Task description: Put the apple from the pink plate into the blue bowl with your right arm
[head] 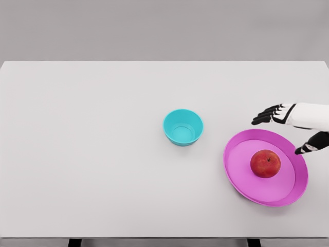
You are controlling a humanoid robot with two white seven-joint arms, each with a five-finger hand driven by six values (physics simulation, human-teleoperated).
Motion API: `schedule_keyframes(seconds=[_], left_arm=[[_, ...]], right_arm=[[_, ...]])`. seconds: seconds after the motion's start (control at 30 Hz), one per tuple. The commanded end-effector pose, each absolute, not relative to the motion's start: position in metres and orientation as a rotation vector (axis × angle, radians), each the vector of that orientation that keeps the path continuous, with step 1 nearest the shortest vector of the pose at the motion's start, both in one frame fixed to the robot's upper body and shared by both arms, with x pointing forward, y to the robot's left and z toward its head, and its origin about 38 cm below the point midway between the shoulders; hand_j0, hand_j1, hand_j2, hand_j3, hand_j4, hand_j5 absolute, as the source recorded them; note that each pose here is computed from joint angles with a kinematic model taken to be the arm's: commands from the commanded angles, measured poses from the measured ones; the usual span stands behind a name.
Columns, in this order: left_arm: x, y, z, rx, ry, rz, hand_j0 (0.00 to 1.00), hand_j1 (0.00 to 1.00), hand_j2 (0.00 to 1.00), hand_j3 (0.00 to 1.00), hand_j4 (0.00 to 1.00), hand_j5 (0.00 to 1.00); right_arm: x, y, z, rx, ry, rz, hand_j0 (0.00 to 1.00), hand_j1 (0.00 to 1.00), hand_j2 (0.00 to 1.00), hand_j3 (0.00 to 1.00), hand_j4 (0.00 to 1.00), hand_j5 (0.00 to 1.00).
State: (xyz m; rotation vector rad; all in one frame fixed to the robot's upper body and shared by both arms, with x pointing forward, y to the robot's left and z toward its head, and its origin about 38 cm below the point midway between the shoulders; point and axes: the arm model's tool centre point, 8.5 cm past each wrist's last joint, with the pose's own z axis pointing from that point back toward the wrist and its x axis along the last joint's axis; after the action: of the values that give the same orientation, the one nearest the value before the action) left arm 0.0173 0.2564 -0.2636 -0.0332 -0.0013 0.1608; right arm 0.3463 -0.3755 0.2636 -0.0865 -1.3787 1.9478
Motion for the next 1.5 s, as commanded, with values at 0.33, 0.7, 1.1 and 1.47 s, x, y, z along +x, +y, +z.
schedule_keyframes(seconds=[0.33, 0.7, 1.1, 1.47], left_arm=[[0.017, 0.256, -0.264, -0.034, -0.001, 0.16, 1.0, 1.0, 1.0, 1.0, 1.0, 1.0], [0.017, 0.256, -0.264, -0.034, -0.001, 0.16, 1.0, 1.0, 1.0, 1.0, 1.0, 1.0], [0.017, 0.256, -0.264, -0.034, -0.001, 0.16, 1.0, 1.0, 1.0, 1.0, 1.0, 1.0], [0.017, 0.256, -0.264, -0.034, -0.001, 0.16, 1.0, 1.0, 1.0, 1.0, 1.0, 1.0]], right_arm=[[0.333, -0.371, 0.222, 0.03, -1.232, 2.003, 1.0, 1.0, 1.0, 1.0, 1.0, 1.0], [0.339, -0.363, 0.215, -0.065, -1.2, 2.112, 1.0, 1.0, 1.0, 1.0, 1.0, 1.0], [0.34, -0.354, 0.208, -0.044, -1.221, 2.115, 1.0, 1.0, 1.0, 1.0, 1.0, 1.0], [0.345, -0.352, 0.191, -0.061, -1.19, 2.133, 1.0, 1.0, 1.0, 1.0, 1.0, 1.0]])
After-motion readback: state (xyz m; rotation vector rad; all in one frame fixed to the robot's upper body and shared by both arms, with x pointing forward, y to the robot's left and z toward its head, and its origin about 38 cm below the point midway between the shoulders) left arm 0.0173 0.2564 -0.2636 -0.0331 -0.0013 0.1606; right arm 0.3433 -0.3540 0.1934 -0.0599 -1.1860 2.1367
